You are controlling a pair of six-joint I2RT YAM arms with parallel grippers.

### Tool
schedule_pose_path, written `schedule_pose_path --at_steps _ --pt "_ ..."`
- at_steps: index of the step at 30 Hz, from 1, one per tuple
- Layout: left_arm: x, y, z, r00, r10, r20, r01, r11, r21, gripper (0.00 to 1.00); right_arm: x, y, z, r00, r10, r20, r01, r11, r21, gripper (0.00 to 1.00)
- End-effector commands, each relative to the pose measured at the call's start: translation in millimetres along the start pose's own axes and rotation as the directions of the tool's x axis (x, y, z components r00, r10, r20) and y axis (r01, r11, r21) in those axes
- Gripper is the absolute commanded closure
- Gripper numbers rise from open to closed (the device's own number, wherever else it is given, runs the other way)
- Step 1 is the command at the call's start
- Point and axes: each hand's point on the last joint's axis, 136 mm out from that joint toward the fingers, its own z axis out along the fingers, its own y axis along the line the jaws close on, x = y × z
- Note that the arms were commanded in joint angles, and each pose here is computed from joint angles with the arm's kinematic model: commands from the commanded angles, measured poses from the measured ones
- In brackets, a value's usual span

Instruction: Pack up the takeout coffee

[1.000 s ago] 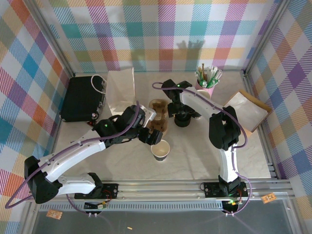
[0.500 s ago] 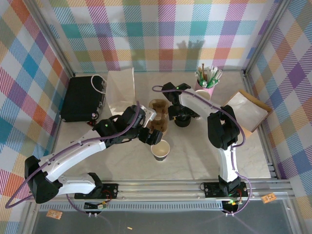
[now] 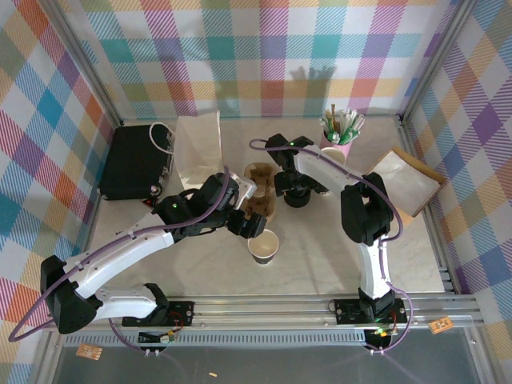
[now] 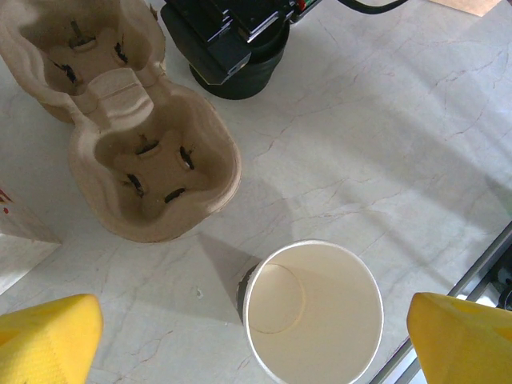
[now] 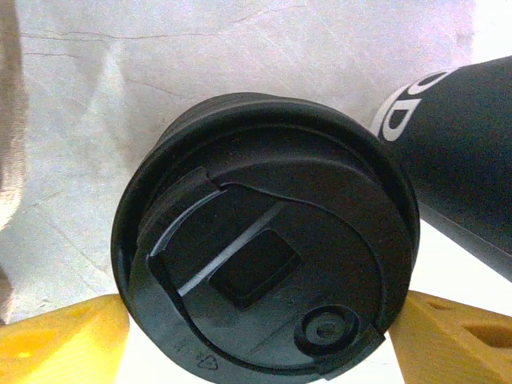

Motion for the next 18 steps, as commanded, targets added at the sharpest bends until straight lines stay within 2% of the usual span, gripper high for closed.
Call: schedule_pose_path --at_steps 1,18 --pt "3 -2 -2 1.0 -0.01 -0.022 0.01 1.0 0.007 0.02 -4 10 -1 1.0 -0.022 0.001 0.022 0.999 -0.035 0.14" --pt "4 -2 -1 0.999 -0.021 -0.026 0.021 1.0 0.003 0.03 -17 3 4 1.0 -0.016 0.009 0.015 1.0 0.027 0.13"
